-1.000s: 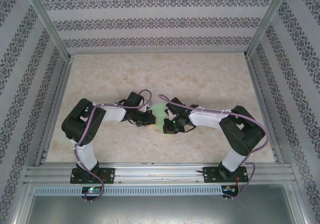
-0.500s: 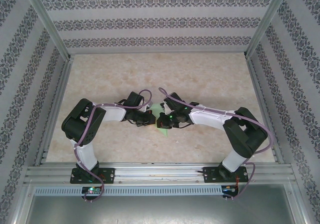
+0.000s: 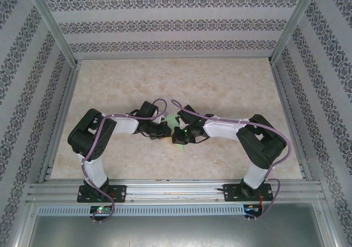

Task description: Fold a paper plane with a square sheet of paper (fold left side to right side)

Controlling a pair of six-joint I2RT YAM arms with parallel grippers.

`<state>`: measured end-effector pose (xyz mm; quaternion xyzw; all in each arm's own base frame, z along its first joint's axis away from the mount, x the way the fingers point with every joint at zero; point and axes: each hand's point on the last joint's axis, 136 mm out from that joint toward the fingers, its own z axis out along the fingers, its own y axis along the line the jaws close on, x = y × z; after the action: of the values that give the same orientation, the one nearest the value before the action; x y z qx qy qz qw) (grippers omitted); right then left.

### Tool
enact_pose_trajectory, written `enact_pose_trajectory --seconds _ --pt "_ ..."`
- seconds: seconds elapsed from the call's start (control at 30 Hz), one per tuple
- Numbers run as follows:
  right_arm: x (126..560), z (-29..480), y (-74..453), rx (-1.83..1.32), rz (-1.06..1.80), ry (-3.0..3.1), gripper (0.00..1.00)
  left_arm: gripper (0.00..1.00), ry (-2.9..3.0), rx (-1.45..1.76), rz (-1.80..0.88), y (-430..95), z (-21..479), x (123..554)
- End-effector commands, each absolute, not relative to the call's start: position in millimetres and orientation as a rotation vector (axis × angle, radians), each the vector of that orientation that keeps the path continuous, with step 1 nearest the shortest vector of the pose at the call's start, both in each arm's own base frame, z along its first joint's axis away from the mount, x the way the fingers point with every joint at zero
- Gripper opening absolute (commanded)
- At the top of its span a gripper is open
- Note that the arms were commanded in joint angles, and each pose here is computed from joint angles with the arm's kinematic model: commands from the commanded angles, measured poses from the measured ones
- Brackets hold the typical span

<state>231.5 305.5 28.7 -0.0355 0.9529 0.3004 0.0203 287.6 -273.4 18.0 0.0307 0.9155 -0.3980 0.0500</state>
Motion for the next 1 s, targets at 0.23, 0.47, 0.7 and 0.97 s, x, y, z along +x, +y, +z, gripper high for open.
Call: enact_pose_trajectory --seconds 0.23,0.47,0.7,0.97 --pt "234.8 15.3 295.7 -0.085 0.825 2.989 0.00 0.00 2.911 0.053 -1.071 -258.5 -11.1 274.0" --pt "230.7 10.0 286.3 -0.088 0.759 3.016 0.00 0.00 2.932 0.070 -1.033 -255.4 -13.8 273.1" --pt "228.5 10.1 278.0 -0.099 0.698 3.029 0.00 0.00 2.944 0.076 -1.008 -253.2 -16.3 273.2" --pt "221.5 8.7 273.8 -0.102 0.682 3.054 0.00 0.00 2.954 0.074 -0.981 -250.9 -17.8 273.9"
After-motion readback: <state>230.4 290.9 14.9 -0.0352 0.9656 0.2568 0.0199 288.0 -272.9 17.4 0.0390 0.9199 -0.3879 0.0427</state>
